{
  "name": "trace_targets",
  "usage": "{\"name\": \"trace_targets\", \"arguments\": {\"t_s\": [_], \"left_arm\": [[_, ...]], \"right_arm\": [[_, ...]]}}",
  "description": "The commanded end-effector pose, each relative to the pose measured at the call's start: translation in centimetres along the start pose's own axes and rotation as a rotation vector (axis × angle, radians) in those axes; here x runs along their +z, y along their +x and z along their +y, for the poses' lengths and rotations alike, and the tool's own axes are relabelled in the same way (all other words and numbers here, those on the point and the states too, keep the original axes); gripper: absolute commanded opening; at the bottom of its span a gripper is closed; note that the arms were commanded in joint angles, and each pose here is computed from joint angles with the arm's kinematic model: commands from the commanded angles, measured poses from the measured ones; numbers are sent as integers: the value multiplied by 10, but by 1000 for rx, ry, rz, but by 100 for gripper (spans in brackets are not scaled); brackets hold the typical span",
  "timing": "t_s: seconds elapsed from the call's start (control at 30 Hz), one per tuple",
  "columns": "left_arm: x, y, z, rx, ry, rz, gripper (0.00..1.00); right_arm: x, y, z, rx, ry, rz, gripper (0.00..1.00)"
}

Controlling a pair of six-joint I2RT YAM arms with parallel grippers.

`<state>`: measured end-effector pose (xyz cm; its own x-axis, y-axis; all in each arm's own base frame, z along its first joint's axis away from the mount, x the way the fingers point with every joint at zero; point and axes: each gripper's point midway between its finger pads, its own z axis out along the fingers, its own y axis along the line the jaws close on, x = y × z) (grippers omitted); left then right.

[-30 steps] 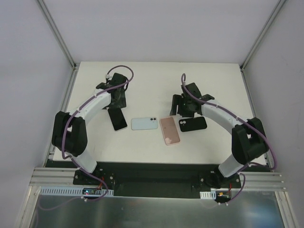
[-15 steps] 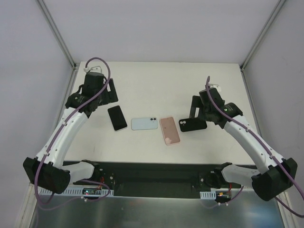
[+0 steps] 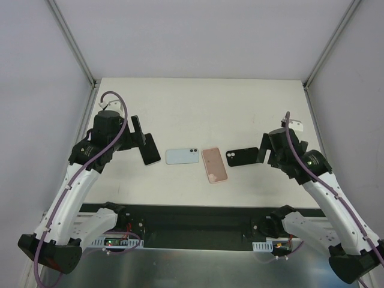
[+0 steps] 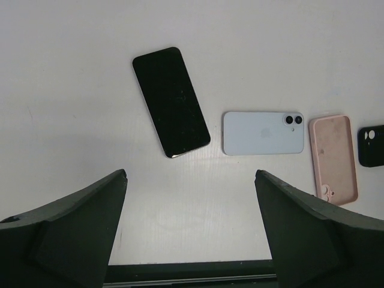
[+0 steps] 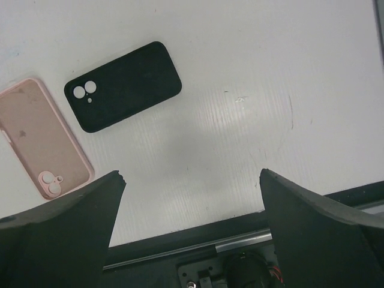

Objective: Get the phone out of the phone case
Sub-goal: Reset both arms

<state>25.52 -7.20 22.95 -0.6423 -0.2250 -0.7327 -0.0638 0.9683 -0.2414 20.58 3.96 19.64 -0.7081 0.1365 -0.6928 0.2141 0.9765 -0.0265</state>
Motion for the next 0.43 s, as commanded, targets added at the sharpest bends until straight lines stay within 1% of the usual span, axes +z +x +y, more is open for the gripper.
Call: {"name": "trace_targets", "arguments": {"t_s": [0.0,0.17,0.4], "left_arm": [[-9,5,2,-1,15,-7,87],[-13,7,1,-14,28,-4,86],[-17,8,0,-21,36,-11,87]], "right_arm": [[-11,7,-23,19,61,-13,100],[-21,6,-32,49,60,-51,100],[-25,10,-42,51,91,-48,100]]}}
